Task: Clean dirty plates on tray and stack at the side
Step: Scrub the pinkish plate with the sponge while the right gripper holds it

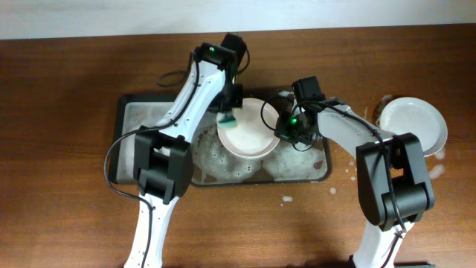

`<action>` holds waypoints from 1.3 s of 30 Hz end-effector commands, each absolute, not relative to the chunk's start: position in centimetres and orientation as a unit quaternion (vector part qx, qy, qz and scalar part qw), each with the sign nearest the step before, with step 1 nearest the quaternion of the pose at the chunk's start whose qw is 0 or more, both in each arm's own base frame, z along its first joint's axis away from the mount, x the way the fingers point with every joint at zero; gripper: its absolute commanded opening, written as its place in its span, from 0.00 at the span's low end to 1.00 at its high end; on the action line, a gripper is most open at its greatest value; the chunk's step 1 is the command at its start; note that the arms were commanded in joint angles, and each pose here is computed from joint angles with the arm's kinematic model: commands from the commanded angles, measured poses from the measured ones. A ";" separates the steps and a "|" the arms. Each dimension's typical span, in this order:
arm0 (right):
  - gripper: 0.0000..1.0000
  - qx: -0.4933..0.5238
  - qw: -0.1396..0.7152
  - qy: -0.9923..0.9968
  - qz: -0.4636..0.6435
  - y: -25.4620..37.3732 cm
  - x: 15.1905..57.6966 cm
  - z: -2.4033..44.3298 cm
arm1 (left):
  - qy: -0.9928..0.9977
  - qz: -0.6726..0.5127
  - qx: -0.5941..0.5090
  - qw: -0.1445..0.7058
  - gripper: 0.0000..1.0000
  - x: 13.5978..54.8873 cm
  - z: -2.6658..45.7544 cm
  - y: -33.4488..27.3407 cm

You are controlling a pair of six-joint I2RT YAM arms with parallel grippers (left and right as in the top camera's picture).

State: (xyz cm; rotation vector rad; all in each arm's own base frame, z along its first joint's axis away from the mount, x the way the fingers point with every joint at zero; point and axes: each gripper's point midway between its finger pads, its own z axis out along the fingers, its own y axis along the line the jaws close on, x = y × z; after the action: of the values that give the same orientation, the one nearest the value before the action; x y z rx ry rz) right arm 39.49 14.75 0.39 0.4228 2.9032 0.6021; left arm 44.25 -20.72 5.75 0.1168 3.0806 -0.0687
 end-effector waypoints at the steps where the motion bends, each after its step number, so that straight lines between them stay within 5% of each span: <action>1: 0.04 0.148 0.069 0.973 0.166 13.3 38.9 -0.8 | 0.997 -0.067 0.038 -0.012 0.00 42.1 4.0 -23.2; 8: 0.04 0.148 0.069 0.973 0.166 13.3 38.9 -0.8 | 0.997 -0.070 0.027 -0.013 0.00 40.3 1.8 -26.7; 17: 0.04 0.146 0.069 0.973 0.165 13.3 38.9 -0.8 | 0.997 -0.052 -0.022 -0.044 0.00 38.7 -3.5 -23.9; 39: 0.04 0.147 0.069 0.973 0.166 13.3 38.9 -0.8 | 0.987 0.158 -0.013 0.033 0.01 43.3 -0.2 -13.1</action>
State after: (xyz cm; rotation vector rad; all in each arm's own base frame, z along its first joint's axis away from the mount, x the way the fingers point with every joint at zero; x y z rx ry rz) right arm 39.52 14.98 0.44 0.4107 2.9009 0.6103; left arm 42.25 -19.10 1.17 -0.0114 3.0740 0.1047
